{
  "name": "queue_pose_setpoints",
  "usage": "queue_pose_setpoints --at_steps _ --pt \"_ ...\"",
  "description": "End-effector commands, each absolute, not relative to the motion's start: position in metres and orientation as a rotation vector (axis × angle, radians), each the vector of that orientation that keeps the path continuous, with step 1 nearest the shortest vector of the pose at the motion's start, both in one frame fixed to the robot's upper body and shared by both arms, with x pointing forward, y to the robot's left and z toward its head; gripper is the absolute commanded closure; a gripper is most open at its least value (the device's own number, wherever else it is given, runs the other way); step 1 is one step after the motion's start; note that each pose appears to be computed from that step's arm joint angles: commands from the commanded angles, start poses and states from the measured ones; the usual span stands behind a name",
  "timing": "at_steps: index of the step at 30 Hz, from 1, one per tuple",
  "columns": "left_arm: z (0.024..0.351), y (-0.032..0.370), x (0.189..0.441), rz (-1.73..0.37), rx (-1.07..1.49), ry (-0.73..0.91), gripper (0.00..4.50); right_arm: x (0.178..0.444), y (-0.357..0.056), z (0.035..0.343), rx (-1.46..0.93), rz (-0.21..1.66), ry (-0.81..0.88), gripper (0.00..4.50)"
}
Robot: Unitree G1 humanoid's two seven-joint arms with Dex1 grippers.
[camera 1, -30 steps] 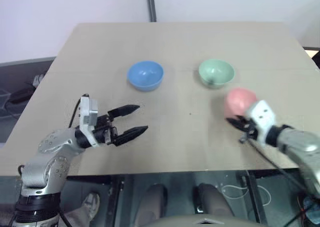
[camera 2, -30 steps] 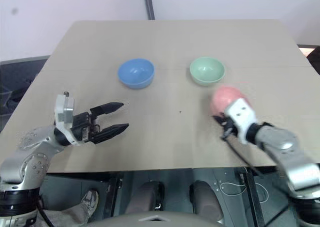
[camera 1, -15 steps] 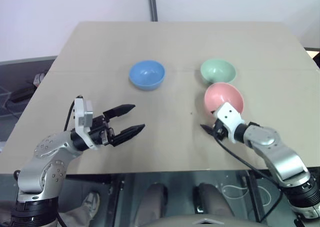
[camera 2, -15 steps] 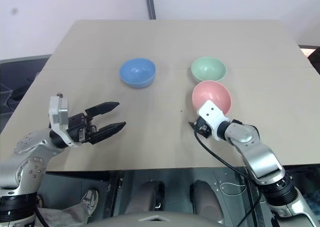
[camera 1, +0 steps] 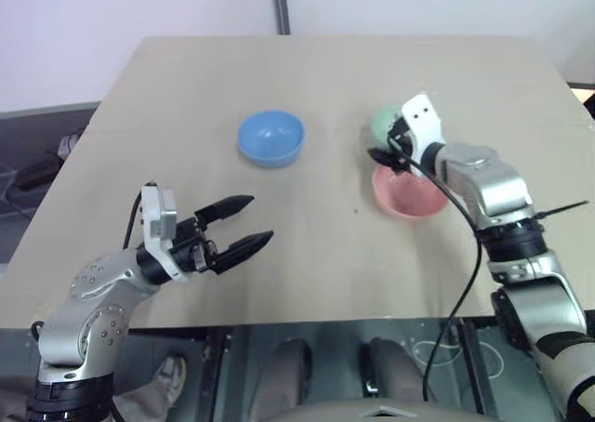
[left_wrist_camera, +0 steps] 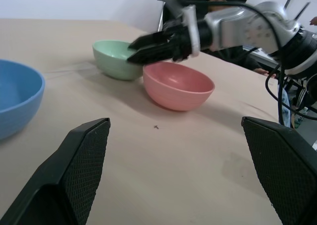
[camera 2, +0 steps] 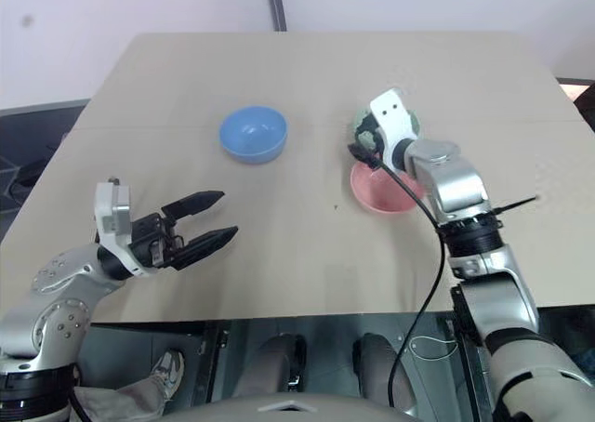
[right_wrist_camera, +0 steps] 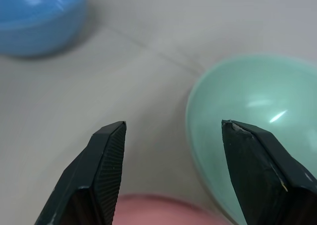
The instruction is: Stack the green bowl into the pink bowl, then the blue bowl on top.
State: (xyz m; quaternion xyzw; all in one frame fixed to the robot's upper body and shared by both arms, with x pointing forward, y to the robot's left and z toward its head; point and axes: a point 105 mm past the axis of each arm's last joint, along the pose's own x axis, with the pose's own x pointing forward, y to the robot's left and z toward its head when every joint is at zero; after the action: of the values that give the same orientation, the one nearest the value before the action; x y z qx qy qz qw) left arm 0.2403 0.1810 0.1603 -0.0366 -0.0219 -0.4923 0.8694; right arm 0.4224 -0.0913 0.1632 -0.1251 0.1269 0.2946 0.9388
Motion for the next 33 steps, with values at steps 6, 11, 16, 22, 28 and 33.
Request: queue_pose_setpoints --at_steps 6,11,16,22,28,33 --pt "0.17 0.178 0.228 -1.021 -0.044 -0.085 0.0 0.45 -0.094 0.178 -0.297 0.533 0.18 2.83" --pt "0.168 0.177 0.225 -1.011 -0.043 -0.083 0.0 0.45 -0.094 0.188 -0.402 0.541 0.128 4.44" --pt "0.167 0.177 0.229 -0.992 -0.046 -0.088 0.0 0.43 -0.088 0.226 -0.452 0.603 -0.017 4.44" --pt "0.166 0.179 0.236 -0.956 -0.034 -0.09 0.0 0.349 -0.09 0.236 -0.476 0.845 0.007 4.44" --pt "0.166 0.182 0.25 -0.91 -0.016 -0.099 0.0 0.305 -0.105 0.203 -0.46 0.879 0.166 4.44" --pt "0.168 0.179 0.268 -0.866 0.05 -0.094 0.0 0.307 -0.108 0.18 -0.471 0.826 0.196 3.16"
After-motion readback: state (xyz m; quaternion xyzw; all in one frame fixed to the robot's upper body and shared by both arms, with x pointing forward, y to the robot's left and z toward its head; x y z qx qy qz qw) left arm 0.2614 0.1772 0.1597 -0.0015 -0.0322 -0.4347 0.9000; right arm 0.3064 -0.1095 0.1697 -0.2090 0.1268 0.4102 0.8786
